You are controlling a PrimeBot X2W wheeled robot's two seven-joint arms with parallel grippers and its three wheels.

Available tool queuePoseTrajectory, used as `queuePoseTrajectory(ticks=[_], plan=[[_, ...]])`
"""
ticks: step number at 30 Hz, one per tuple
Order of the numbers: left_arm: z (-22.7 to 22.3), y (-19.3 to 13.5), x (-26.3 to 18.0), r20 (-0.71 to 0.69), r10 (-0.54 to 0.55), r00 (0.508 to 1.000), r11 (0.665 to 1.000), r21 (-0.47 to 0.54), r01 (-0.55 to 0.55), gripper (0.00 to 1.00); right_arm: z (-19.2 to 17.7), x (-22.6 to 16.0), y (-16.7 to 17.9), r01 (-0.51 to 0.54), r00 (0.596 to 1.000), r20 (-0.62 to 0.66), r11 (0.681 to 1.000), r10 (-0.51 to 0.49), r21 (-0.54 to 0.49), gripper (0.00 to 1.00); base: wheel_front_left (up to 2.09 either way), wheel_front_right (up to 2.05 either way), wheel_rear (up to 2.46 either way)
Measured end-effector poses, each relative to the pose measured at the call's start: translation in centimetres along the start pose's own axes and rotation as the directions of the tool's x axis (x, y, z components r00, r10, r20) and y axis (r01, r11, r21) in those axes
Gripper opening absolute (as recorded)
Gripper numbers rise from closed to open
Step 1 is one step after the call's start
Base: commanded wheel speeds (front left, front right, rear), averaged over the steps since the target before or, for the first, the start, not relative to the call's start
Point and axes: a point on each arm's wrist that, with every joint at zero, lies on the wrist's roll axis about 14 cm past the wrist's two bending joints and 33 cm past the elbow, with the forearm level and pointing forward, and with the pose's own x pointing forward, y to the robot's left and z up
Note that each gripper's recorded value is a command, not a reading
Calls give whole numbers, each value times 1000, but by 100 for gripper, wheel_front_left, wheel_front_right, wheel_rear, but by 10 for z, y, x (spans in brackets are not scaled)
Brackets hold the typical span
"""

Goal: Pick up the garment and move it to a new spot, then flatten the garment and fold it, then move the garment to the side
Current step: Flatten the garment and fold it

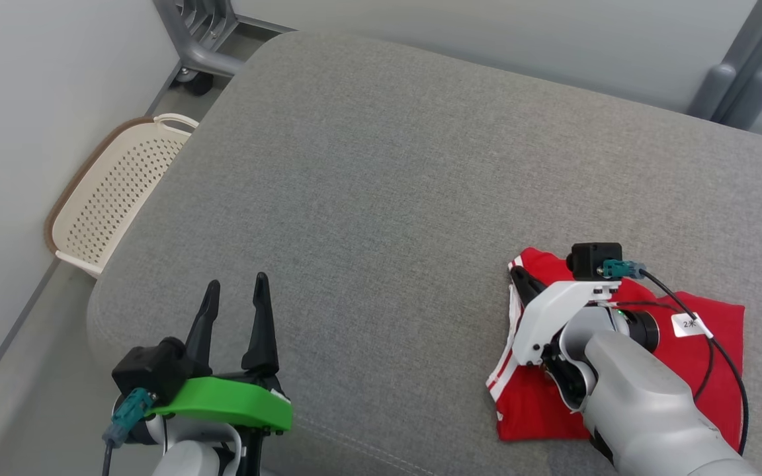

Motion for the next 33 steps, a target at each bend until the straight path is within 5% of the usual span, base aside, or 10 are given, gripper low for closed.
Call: queuePoseTrajectory(ticks=[14, 16, 17, 18, 19, 20, 21, 33], plan=[[-10, -38, 14, -19, -120, 993, 993, -14, 120, 100, 84, -30, -27, 62, 958, 283, 998, -53, -22, 0, 0, 0, 0], [-12, -47, 16, -24, -147, 989, 989, -16, 147, 100, 96, -43, -43, 99, 943, 323, 995, -86, -23, 24, 0, 0, 0], [-13, -52, 17, -25, -161, 987, 987, -18, 160, 100, 101, -50, -50, 118, 935, 340, 993, -103, -23, 24, 0, 0, 0], [-13, -57, 18, -28, -176, 984, 984, -19, 175, 100, 104, -57, -57, 137, 927, 354, 990, -120, -23, 36, 0, 0, 0], [-14, -62, 19, -31, -190, 981, 982, -21, 189, 100, 105, -64, -65, 157, 920, 367, 987, -140, -18, 54, 0, 0, 0], [-15, -67, 20, -32, -205, 978, 979, -23, 204, 100, 107, -73, -73, 178, 911, 380, 984, -161, -11, 91, 0, 0, 0], [-15, -72, 21, -32, -220, 975, 975, -24, 219, 100, 109, -81, -81, 199, 901, 394, 980, -179, -9, 100, 0, 0, 0], [-23, -119, 25, -54, -351, 935, 936, -33, 350, 100, 99, -179, -152, 421, 796, 467, 906, -386, 32, 100, 0, 0, 0]])
